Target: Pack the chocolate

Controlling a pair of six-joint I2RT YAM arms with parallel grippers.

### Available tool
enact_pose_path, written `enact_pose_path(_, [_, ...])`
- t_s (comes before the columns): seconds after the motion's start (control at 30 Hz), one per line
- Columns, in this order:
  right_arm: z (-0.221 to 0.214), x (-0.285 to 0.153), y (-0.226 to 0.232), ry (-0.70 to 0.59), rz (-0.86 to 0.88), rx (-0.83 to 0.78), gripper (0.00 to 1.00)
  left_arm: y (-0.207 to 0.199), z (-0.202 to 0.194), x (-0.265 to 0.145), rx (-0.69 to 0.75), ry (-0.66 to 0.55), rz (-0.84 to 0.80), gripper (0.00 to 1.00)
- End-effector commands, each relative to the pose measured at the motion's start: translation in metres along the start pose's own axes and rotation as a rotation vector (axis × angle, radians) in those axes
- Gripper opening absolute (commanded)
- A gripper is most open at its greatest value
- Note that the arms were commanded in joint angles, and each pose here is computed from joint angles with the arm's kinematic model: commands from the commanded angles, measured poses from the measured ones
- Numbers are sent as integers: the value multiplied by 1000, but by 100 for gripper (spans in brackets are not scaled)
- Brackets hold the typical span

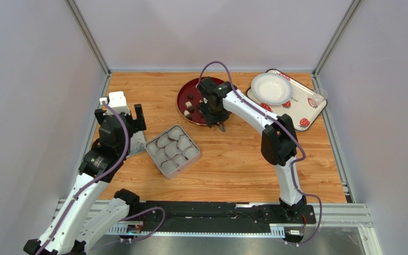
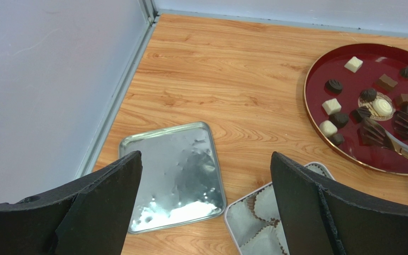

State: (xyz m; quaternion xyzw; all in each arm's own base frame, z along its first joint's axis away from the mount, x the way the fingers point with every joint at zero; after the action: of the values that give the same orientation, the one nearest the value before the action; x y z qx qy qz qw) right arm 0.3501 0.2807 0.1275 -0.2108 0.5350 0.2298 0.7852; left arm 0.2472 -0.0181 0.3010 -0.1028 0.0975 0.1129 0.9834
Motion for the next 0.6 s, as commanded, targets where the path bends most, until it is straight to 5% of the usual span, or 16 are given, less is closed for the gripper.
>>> enact_pose_path(0.0, [10,-1,3,-20,-16,9,51,-3,7,-1,-10,-30,-20,98])
enact_pose_path(0.3, [5,8,13,14,-33,-36,43,-3,7,-2,-12,-31,-23,98])
enact_pose_path(0.57, [-1,-4,9,15,-56,-46,24,-3,8,-2,-14,-33,-22,98])
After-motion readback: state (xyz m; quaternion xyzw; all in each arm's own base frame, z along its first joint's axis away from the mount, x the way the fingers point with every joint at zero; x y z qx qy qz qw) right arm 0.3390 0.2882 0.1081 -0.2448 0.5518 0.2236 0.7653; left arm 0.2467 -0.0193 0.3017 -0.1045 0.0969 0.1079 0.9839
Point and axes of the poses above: each gripper's point midway between its finger pads, its own x axis out along the fingers, its own y axis along the line the jaws close on, z = x × y, the point moved 2 cm from there along -x, back along the fingers, and after that the axes turned 13 degrees about -x, right-handed, at the moved point
